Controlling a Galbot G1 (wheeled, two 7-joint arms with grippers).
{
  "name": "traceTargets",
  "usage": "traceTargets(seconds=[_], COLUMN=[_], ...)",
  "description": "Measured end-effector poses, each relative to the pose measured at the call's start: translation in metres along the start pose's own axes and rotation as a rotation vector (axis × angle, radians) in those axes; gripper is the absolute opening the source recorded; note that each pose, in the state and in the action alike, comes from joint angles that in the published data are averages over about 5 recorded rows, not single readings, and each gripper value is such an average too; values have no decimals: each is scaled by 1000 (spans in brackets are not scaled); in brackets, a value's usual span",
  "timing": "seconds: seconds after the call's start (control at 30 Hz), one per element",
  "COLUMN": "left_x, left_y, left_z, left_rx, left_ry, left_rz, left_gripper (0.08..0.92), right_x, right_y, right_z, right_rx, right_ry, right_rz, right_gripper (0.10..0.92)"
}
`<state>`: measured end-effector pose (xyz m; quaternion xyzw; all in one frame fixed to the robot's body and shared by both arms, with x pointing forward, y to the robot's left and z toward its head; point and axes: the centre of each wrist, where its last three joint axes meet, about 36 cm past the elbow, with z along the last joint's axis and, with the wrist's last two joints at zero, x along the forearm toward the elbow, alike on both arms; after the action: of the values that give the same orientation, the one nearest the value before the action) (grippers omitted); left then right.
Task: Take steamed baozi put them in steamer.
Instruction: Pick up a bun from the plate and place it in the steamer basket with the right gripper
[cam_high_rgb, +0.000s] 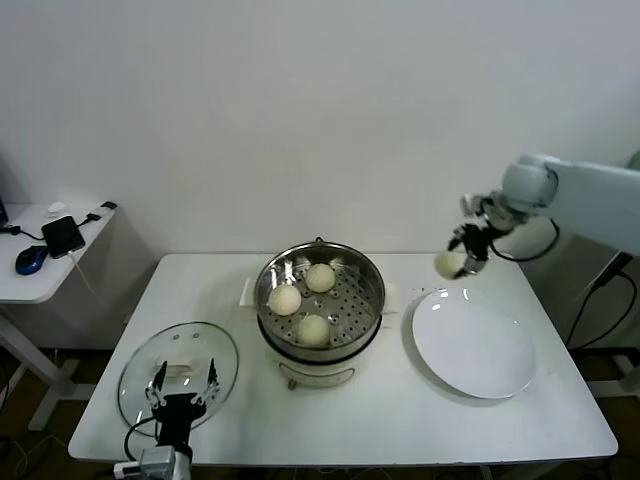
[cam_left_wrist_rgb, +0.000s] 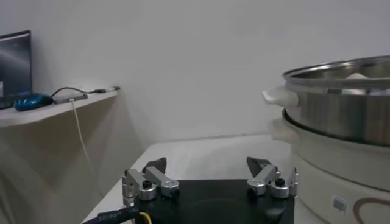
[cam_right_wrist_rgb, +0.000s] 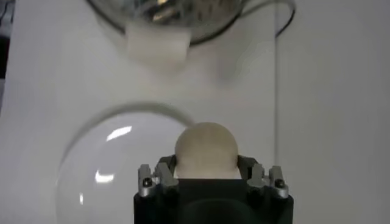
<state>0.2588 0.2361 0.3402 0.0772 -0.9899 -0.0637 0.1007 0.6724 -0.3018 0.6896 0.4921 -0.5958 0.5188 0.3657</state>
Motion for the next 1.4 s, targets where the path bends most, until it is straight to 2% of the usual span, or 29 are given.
traceTargets(seconds=[0.23,0.53,0.83,1.1,1.27,1.4], left_x=[-1,3,4,3,3,3], left_y=[0,3,5,5,6,7], left_z=[-5,-4,-4,-2,-2,-2], left_rx=[-2,-1,6,5,4,0], left_ry=[-8,-4,-7,-6,-9,-9], left_rz=[5,5,5,6,7,8], left_gripper=[823,823,823,823,823,823], right_x=[12,-40,-97,-123,-128,-122], right_y=[5,24,36,42,41,34], right_z=[-99,-162,-177,-175,-175,-173], right_rx=[25,40,51,54,53,49], right_ry=[-60,-7,47,75,64,26], right_rz=[-11,-62,-97,-109,-108,-114], right_gripper=[670,670,670,682,788,820])
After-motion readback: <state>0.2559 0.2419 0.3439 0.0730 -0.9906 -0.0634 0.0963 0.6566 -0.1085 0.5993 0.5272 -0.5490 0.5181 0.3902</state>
